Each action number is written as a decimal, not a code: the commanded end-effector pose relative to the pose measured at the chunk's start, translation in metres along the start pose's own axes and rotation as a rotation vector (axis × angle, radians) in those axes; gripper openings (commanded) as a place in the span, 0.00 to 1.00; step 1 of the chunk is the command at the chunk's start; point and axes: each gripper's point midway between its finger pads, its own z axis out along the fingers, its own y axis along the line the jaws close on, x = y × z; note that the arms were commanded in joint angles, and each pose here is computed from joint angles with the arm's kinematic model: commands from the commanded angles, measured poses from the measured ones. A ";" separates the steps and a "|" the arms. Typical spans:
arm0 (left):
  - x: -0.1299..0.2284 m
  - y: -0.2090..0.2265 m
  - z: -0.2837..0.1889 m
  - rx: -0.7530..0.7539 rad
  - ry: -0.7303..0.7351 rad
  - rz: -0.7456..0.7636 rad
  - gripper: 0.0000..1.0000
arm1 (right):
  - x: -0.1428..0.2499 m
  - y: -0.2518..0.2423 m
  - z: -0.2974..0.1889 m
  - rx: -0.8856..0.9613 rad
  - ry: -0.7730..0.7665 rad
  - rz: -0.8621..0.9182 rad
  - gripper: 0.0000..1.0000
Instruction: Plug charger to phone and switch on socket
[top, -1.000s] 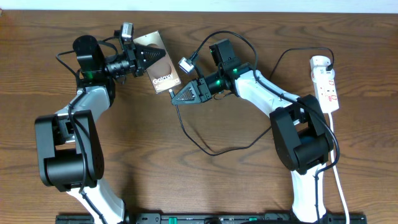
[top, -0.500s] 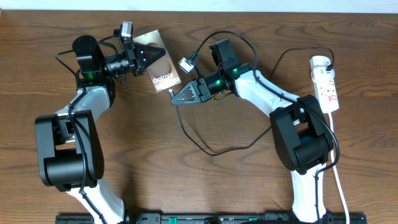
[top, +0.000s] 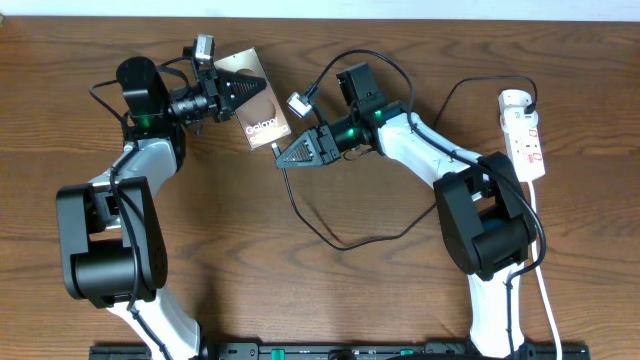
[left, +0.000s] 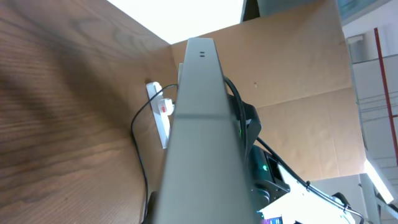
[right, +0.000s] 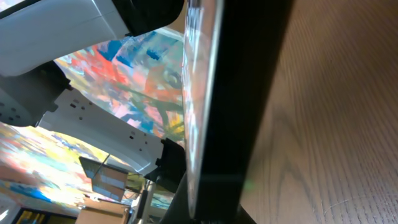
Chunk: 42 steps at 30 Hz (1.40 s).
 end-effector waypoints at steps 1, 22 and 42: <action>0.000 -0.015 0.001 0.021 0.027 0.084 0.07 | 0.003 -0.002 -0.001 -0.024 0.002 0.015 0.01; 0.008 -0.018 0.008 0.037 0.068 0.095 0.07 | 0.002 -0.002 -0.001 -0.023 0.002 0.011 0.01; 0.020 -0.022 0.007 0.068 0.130 0.167 0.07 | -0.001 -0.001 -0.002 -0.022 0.000 0.013 0.01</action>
